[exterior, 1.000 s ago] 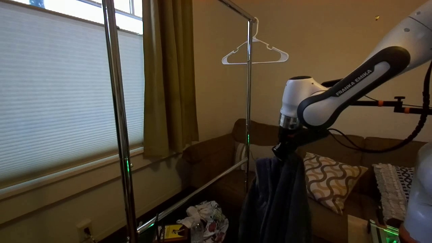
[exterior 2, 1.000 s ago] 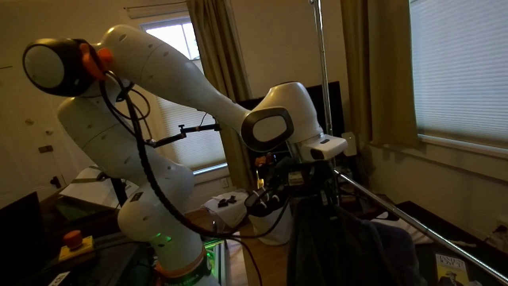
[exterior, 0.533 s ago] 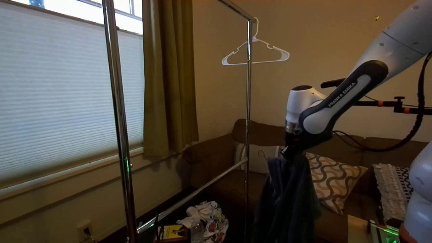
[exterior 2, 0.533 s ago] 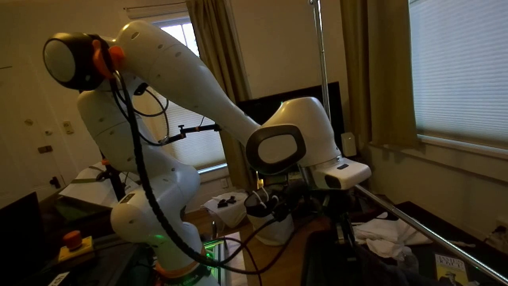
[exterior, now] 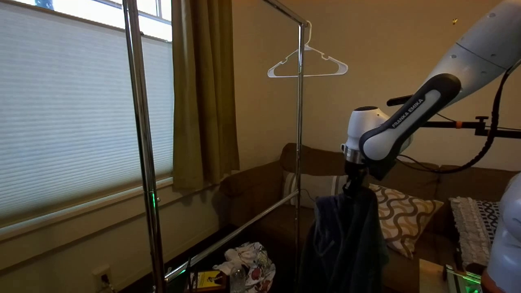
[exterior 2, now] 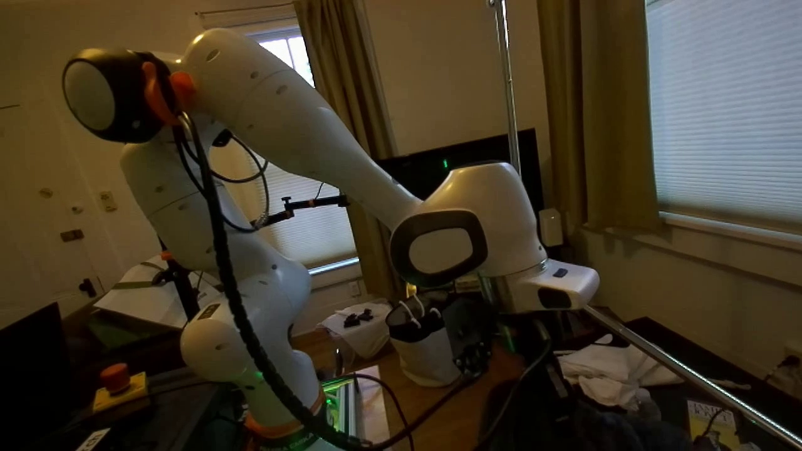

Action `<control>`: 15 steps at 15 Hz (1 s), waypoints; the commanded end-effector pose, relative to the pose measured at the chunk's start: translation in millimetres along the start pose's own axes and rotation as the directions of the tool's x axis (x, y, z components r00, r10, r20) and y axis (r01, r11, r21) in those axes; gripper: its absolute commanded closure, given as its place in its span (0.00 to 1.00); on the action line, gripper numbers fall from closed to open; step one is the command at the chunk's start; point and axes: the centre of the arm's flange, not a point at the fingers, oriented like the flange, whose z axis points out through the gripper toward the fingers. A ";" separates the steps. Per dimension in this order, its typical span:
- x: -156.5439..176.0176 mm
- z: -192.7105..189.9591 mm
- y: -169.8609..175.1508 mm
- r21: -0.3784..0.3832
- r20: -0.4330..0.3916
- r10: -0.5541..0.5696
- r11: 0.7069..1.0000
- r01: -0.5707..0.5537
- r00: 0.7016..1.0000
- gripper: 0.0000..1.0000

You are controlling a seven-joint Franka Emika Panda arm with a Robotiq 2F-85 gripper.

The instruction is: Remove the hanged bath robe from the top rail of the clothes hanging rack and hang it on the bottom rail of the rack

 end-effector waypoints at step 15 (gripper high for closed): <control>57.4 13.1 36.5 0.018 -0.124 0.049 0.999 -0.047 0.991 0.99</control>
